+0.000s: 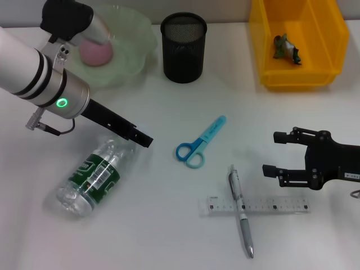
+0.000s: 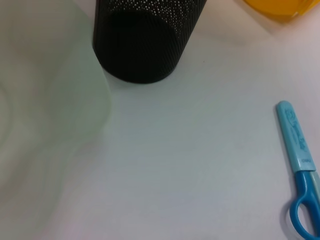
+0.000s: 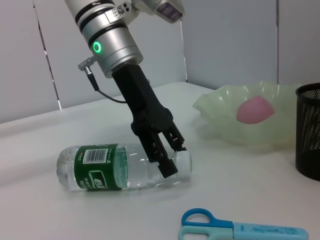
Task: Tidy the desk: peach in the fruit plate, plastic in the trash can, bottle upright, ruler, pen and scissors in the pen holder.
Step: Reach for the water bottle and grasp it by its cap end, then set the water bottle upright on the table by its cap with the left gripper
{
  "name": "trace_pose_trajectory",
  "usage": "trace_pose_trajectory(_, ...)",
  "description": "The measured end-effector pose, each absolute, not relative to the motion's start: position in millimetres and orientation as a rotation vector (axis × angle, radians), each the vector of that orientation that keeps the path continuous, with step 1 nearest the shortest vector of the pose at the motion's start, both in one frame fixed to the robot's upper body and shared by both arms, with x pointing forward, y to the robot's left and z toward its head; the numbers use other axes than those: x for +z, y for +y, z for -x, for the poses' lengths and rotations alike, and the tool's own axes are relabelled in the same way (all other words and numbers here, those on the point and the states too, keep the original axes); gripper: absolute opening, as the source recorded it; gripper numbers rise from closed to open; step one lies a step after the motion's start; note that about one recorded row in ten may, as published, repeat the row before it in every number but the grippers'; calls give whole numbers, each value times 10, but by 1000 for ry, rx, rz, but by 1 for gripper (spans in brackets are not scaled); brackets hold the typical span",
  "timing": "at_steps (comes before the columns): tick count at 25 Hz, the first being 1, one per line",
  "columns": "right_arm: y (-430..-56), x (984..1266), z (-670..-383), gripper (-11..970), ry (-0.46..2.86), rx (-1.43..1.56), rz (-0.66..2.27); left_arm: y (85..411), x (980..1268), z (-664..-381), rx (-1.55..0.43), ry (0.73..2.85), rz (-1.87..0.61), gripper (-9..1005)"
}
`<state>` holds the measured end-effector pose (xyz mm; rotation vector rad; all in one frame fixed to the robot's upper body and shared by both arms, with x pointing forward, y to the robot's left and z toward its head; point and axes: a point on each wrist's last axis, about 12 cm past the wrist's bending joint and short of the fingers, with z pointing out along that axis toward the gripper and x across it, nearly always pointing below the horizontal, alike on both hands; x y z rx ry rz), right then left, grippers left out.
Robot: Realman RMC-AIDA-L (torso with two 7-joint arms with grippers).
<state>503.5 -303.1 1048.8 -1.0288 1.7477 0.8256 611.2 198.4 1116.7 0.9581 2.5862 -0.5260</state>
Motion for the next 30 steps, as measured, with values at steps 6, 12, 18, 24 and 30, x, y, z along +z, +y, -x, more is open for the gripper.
trace_pose_trajectory(6, -3030, 10486, -5028, 819, 1747, 830, 1029, 1950, 11136, -6111, -492, 2580, -991, 809)
trace_pose_trajectory(12, -3041, 10486, -5013, 818, 1745, 833, 1023, 1950, 11130, -6113, -491, 2583, -983, 710)
trace_pose_trajectory(18, -3051, 10480, -5000, 819, 1748, 833, 1018, 1974, 11192, -6124, -505, 2553, -974, 451)
trace_pose_trajectory(24, -3049, 10479, -4999, 818, 1748, 834, 1017, 2124, 11330, -6102, -613, 2408, -921, 446)
trace_pose_trajectory(30, -3048, 10481, -5002, 819, 1747, 834, 1018, 2325, 11462, -6028, -708, 2209, -872, 446)
